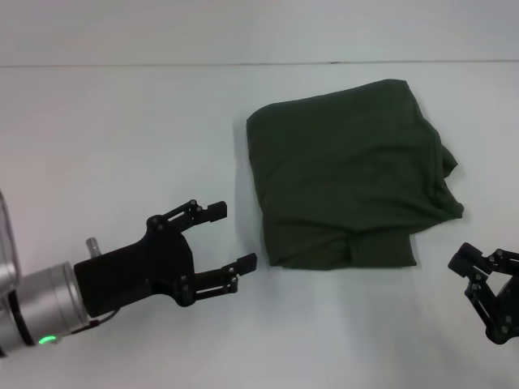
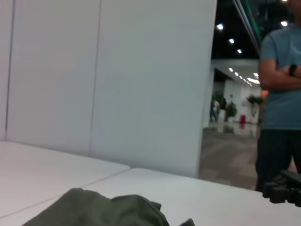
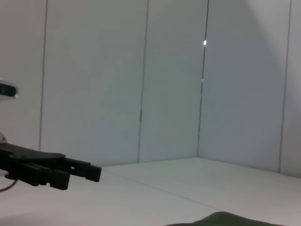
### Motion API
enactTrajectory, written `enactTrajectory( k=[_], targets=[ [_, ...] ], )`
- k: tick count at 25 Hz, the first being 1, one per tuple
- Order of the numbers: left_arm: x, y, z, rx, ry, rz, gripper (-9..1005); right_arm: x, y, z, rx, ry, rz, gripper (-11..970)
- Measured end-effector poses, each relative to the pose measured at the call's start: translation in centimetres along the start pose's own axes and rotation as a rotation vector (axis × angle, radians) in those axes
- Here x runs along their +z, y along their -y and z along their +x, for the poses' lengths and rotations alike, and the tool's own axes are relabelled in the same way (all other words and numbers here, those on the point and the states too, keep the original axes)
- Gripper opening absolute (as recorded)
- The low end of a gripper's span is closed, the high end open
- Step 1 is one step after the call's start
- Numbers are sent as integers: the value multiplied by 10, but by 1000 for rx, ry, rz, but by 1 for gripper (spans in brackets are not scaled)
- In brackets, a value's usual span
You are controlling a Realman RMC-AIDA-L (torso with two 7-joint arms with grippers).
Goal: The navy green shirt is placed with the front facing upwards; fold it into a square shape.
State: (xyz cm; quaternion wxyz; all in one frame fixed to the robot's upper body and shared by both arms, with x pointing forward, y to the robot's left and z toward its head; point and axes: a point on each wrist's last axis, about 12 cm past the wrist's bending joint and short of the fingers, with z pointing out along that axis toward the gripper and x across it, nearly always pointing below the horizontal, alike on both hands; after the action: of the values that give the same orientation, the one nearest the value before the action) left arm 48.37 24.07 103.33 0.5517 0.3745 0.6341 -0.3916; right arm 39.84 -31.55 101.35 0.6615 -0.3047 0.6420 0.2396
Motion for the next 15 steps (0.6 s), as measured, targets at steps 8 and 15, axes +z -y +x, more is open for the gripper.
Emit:
enactTrajectory(
  k=[8, 15],
  targets=[
    [-10, -7, -5, 43, -41, 14, 872, 3, 4, 0, 25, -6, 8, 149],
    [-12, -9, -5, 68, -106, 71, 872, 6, 13, -3, -7, -21, -11, 453]
  ],
)
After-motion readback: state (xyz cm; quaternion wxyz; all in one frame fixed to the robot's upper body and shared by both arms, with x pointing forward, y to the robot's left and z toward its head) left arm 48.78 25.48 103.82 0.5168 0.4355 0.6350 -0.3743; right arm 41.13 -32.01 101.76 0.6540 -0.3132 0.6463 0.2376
